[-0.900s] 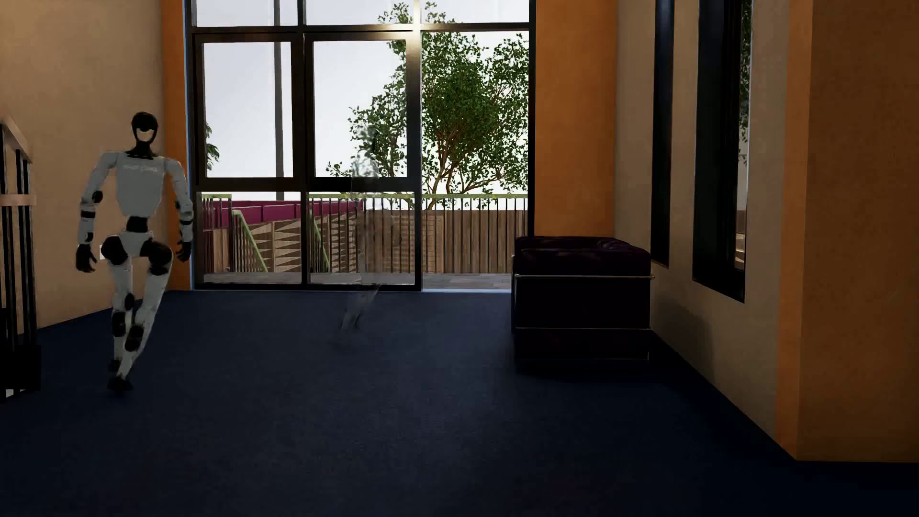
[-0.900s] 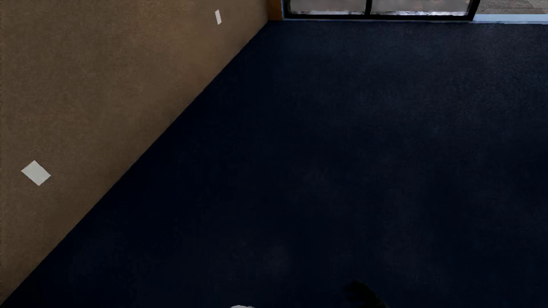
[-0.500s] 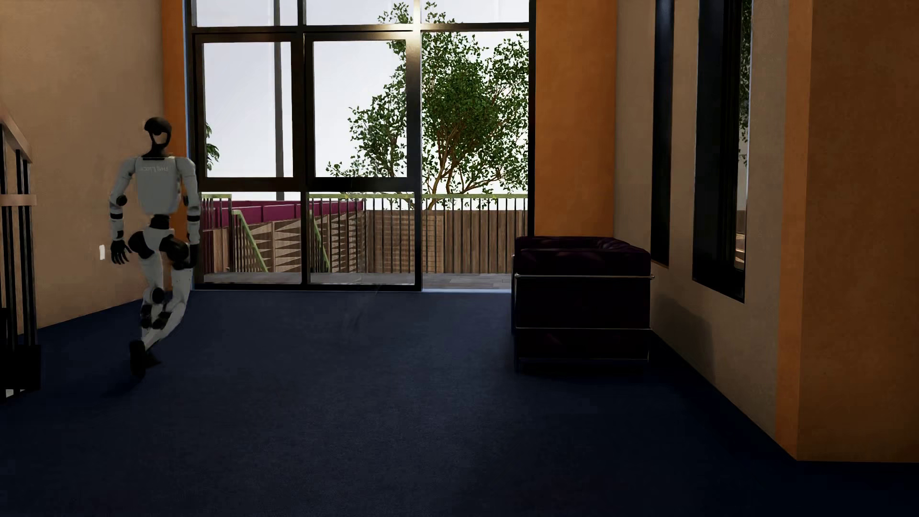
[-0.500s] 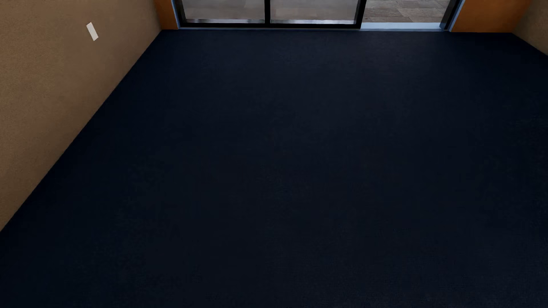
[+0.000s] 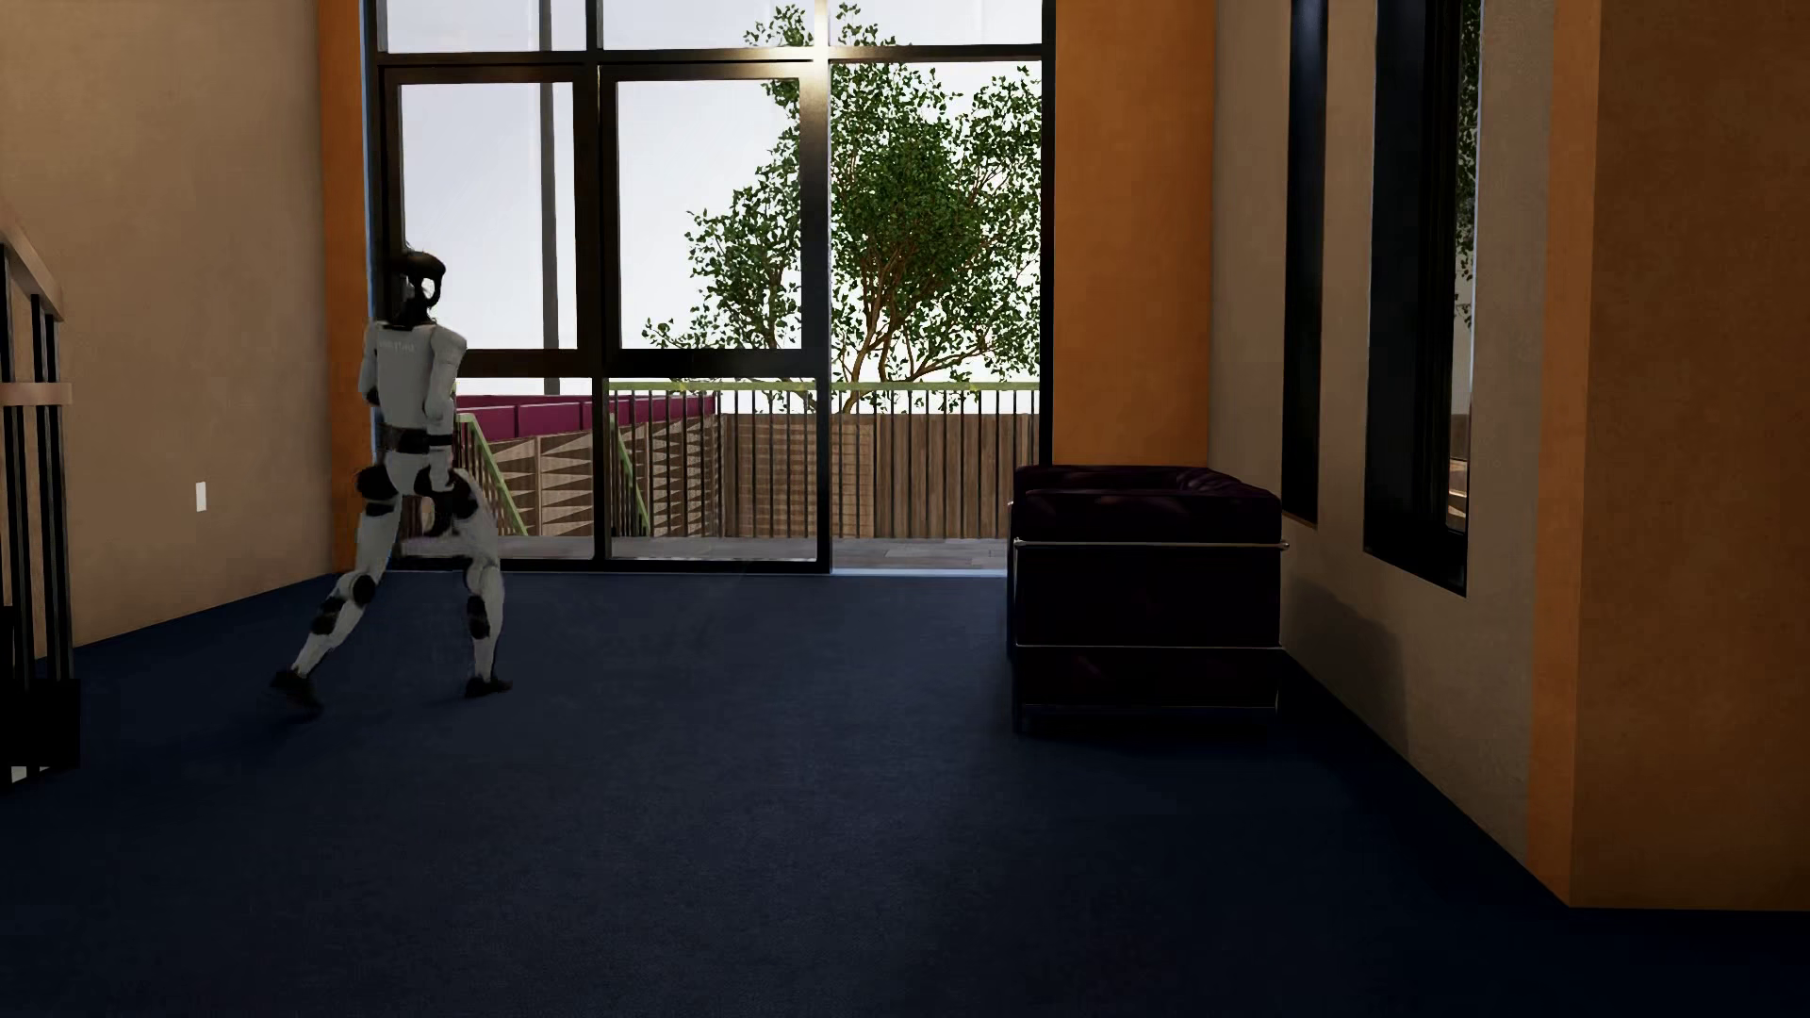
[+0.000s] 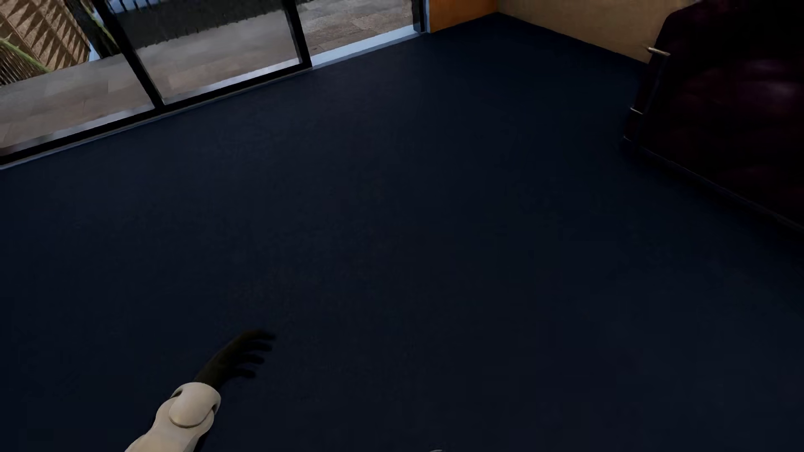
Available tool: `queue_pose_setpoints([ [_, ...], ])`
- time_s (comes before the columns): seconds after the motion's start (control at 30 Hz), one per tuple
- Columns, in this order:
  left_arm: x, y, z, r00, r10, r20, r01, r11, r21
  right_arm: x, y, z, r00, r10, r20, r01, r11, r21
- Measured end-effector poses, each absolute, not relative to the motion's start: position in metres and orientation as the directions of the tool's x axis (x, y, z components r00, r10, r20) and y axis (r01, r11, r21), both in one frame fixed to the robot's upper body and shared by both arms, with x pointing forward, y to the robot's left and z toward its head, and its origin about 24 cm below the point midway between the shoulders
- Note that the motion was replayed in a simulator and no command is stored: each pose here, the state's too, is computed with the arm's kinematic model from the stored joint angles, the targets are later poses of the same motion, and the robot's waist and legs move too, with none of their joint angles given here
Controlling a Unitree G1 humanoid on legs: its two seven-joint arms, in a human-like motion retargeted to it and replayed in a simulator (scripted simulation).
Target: Approach the sofa
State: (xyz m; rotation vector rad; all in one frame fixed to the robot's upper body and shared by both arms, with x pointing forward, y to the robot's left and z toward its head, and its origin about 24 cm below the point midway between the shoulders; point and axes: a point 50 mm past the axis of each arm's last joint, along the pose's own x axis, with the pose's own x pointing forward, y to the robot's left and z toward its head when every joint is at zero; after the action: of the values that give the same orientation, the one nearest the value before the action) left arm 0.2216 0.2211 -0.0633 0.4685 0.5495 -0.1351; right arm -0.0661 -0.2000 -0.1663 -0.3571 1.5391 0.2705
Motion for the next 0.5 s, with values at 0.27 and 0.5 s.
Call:
queue_pose_setpoints([
  [0.27, 0.019, 0.196, -0.168, 0.220, -0.032, -0.975, 0.634, 0.764, 0.118, 0.040, -0.233, -0.154, 0.360, -0.114, -0.926, -0.297, 0.927, -0.229],
  [0.5, -0.070, 0.213, -0.160, 0.011, 0.030, -0.999, 0.581, 0.813, 0.031, 0.151, -0.210, -0.105, 0.727, -0.003, -0.687, -0.260, 0.924, -0.279],
])
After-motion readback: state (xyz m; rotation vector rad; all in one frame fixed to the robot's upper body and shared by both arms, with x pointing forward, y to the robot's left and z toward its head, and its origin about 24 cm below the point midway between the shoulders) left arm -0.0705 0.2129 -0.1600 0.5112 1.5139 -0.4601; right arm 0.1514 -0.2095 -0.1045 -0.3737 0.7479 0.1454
